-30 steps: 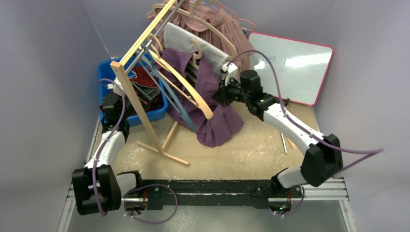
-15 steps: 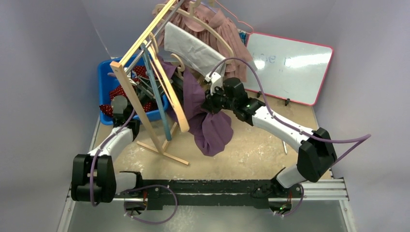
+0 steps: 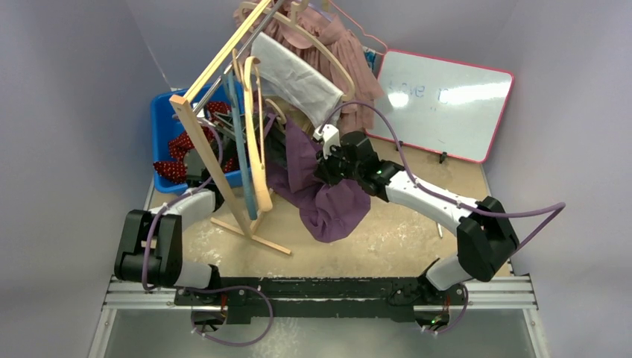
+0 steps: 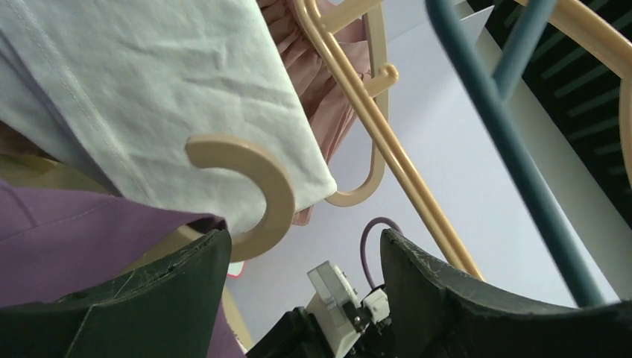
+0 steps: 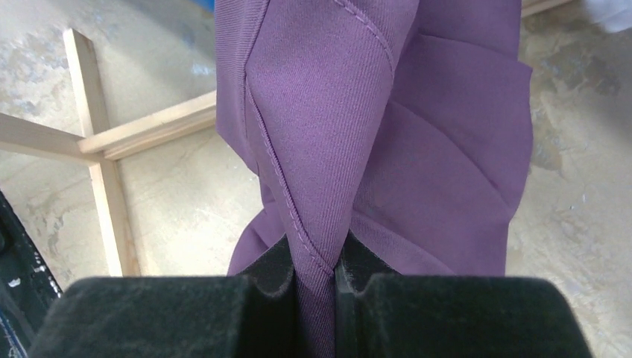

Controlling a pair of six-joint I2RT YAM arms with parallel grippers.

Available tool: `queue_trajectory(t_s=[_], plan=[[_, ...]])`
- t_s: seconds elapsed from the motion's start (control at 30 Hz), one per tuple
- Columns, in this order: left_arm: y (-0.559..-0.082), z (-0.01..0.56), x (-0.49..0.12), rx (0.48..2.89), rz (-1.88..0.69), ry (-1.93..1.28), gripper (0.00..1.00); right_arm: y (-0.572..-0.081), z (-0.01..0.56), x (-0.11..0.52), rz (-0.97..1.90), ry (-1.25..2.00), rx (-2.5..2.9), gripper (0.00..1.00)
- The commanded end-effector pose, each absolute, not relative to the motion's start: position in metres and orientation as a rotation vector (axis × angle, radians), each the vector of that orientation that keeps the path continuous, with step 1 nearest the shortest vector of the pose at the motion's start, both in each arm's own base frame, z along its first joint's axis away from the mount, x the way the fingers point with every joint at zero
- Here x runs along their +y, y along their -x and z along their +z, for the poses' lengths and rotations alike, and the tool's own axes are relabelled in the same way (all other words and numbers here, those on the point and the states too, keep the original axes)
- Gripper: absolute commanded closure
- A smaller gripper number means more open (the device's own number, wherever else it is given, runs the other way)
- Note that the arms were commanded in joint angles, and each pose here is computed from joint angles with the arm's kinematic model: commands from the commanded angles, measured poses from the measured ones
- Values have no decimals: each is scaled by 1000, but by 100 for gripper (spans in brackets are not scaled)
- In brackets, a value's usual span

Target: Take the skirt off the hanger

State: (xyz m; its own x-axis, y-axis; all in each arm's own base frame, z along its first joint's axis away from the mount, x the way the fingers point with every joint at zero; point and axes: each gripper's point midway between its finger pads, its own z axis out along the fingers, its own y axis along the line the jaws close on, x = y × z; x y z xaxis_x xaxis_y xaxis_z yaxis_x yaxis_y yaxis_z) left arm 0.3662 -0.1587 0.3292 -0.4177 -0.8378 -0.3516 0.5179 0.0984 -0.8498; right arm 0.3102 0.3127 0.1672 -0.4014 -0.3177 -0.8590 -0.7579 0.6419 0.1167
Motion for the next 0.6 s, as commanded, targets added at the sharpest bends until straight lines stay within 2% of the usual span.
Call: queue_trajectory(t_s=[0.0,0.43,0.57], plan=[[-359,373,-163,1090,-1630,295,27,-305,192,320,633,876,1888,100],[-389,344,-199,1247,-1616,371,38,-301,202,316,592,867,1873,100],[-398,340,-198,1278,-1547,399,36,-301,203,313,573,862,1874,100]])
